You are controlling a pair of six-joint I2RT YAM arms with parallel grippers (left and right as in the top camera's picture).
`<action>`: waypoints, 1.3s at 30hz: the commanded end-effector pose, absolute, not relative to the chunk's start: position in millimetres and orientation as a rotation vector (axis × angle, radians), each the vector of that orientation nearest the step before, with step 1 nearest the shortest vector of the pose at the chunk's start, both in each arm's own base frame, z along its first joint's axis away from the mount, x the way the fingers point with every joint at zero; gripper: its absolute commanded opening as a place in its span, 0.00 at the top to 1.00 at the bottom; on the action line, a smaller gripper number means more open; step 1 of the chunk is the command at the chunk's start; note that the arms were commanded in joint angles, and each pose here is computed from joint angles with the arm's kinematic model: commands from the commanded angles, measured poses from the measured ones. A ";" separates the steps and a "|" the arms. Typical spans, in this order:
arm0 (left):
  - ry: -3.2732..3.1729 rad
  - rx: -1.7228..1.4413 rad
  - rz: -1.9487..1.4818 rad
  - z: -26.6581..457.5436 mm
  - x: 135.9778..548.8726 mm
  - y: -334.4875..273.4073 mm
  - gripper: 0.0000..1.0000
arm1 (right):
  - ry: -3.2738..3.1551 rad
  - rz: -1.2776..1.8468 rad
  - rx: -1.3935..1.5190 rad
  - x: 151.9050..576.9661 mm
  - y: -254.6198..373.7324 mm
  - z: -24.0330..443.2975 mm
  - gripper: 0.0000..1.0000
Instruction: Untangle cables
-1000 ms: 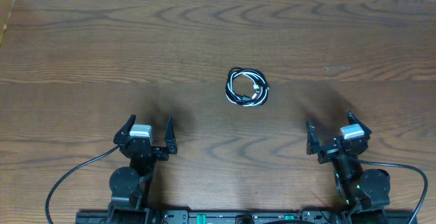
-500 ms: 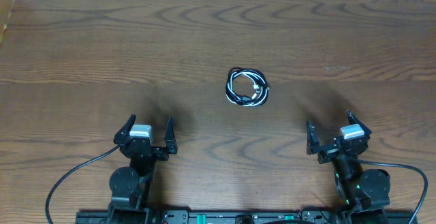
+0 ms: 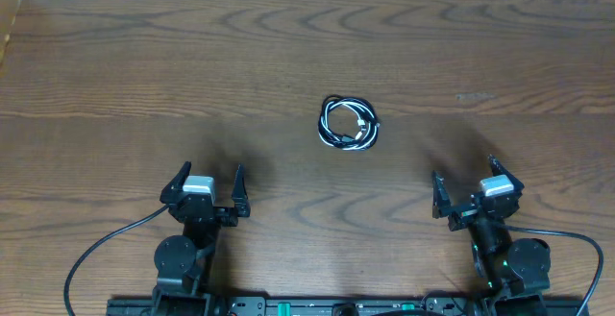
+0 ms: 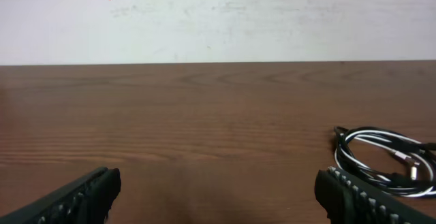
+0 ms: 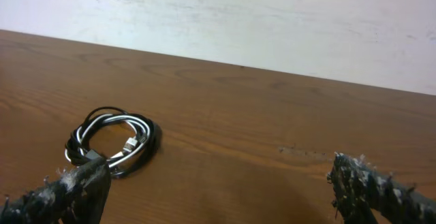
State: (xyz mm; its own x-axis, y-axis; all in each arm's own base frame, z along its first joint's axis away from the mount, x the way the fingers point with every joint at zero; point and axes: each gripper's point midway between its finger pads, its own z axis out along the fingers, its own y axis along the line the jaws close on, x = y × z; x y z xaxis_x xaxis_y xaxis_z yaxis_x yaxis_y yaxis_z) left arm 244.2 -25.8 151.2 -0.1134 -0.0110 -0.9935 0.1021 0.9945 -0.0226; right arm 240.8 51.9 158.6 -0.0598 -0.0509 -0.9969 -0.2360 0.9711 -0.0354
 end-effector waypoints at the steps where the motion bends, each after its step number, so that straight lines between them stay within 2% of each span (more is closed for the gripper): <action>1: 1.704 0.105 -0.048 143.9 244.2 -23.5 0.04 | 1.629 0.134 -0.223 241.3 49.3 157.3 0.01; 19: 1.723 0.069 -0.080 203.3 242.8 -23.4 0.04 | 1.574 0.150 -0.200 239.9 48.9 187.8 0.01; 30: 1.862 0.129 -0.145 255.7 276.0 -40.1 0.04 | 1.575 0.256 -0.205 240.7 61.1 240.9 0.01; 39: 2.096 0.165 -0.199 270.3 301.6 -52.0 0.04 | 1.756 0.330 -0.266 262.3 78.1 258.7 0.01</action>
State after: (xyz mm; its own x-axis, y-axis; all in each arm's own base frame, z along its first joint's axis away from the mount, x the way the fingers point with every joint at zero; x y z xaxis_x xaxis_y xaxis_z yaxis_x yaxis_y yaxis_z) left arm 292.6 -47.6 255.9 -0.4866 0.0408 -0.8727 0.1826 0.9816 -0.0560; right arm 256.9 71.1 242.9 -0.1890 -0.0113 -0.9819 -0.3194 0.9463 0.0506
